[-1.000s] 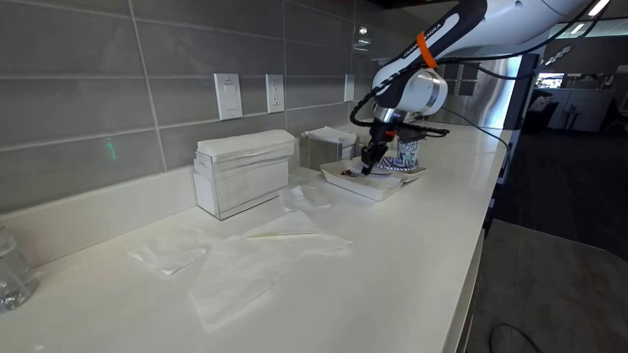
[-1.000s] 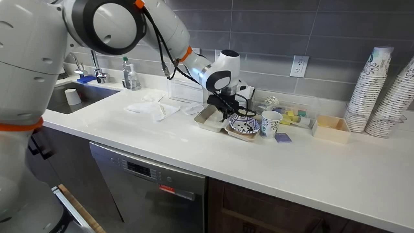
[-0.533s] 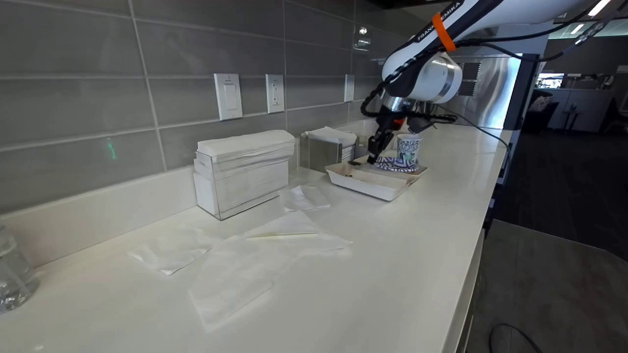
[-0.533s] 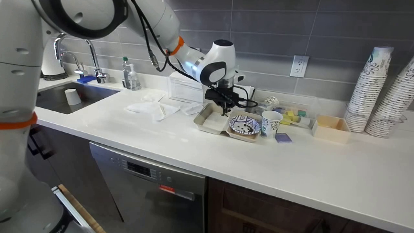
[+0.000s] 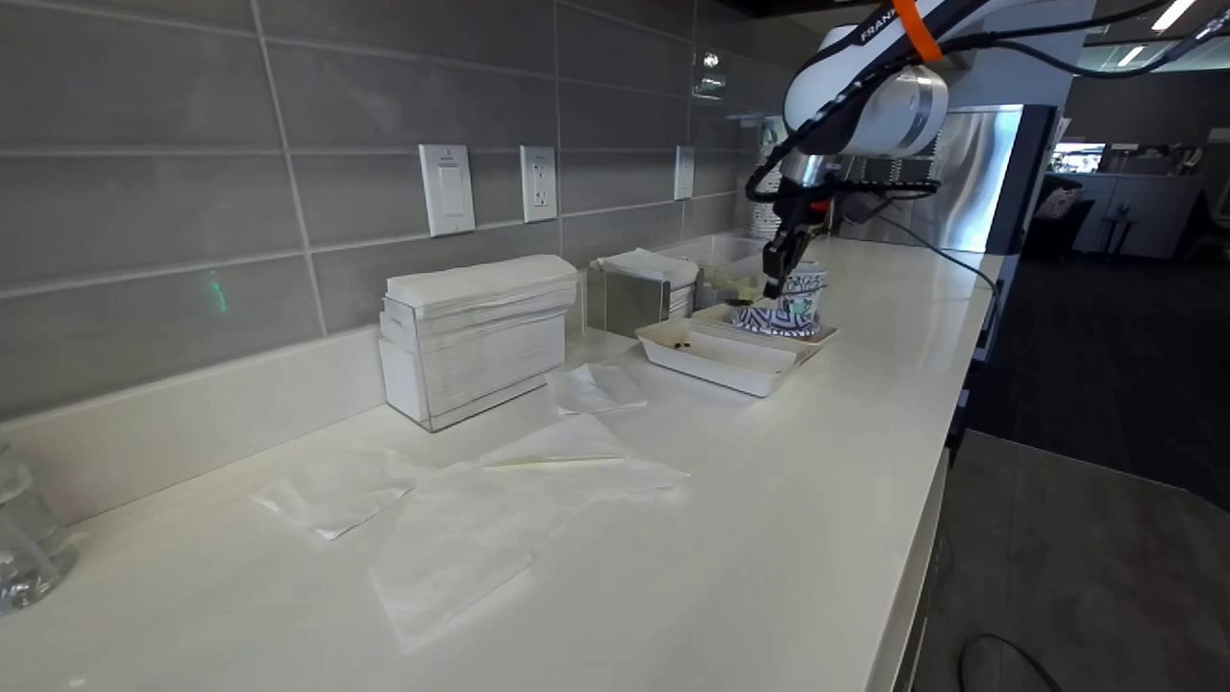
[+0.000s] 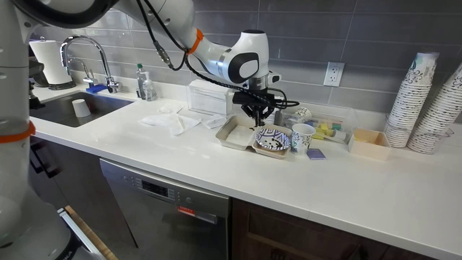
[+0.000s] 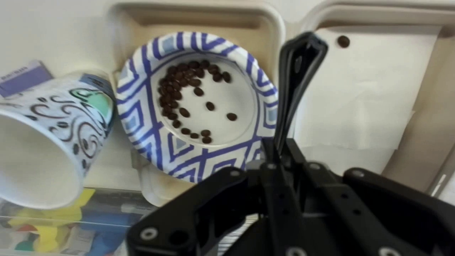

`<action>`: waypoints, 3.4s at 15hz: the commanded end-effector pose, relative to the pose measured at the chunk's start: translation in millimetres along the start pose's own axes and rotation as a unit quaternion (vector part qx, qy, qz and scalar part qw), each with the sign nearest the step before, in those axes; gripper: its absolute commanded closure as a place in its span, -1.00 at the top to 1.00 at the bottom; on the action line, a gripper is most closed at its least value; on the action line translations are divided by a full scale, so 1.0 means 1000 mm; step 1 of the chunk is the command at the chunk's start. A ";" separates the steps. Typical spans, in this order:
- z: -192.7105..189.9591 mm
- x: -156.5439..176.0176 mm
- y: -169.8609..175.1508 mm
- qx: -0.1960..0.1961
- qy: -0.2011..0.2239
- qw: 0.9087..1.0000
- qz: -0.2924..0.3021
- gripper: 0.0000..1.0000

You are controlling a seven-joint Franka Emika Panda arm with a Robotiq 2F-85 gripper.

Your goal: Pick up the spoon from the left side of the take away pack, scoop some of the contents on the same side of the take away pack, place them in the mug and place the spoon in the bowl

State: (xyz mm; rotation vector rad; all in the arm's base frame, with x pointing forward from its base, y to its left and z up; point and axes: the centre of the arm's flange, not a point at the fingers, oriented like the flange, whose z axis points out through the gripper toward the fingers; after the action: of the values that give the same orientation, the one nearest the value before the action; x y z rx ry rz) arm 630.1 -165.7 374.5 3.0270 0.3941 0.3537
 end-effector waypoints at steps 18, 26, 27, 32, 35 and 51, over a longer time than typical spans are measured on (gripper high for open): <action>-0.044 0.002 0.105 -0.159 -0.041 0.975 0.152 -0.96; -0.011 0.030 0.106 -0.223 -0.076 0.966 0.108 -0.96; -0.009 0.034 0.103 -0.231 -0.078 0.965 0.100 -0.96; -0.009 0.040 0.078 -0.280 -0.098 0.953 0.055 -0.96; -0.011 0.038 0.064 -0.310 -0.128 0.942 0.031 -0.96; 0.016 0.030 0.010 -0.438 -0.221 0.862 -0.131 -0.96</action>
State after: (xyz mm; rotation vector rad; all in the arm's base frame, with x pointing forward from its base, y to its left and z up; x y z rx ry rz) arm 683.6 -178.8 373.1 2.1050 0.4124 -0.1018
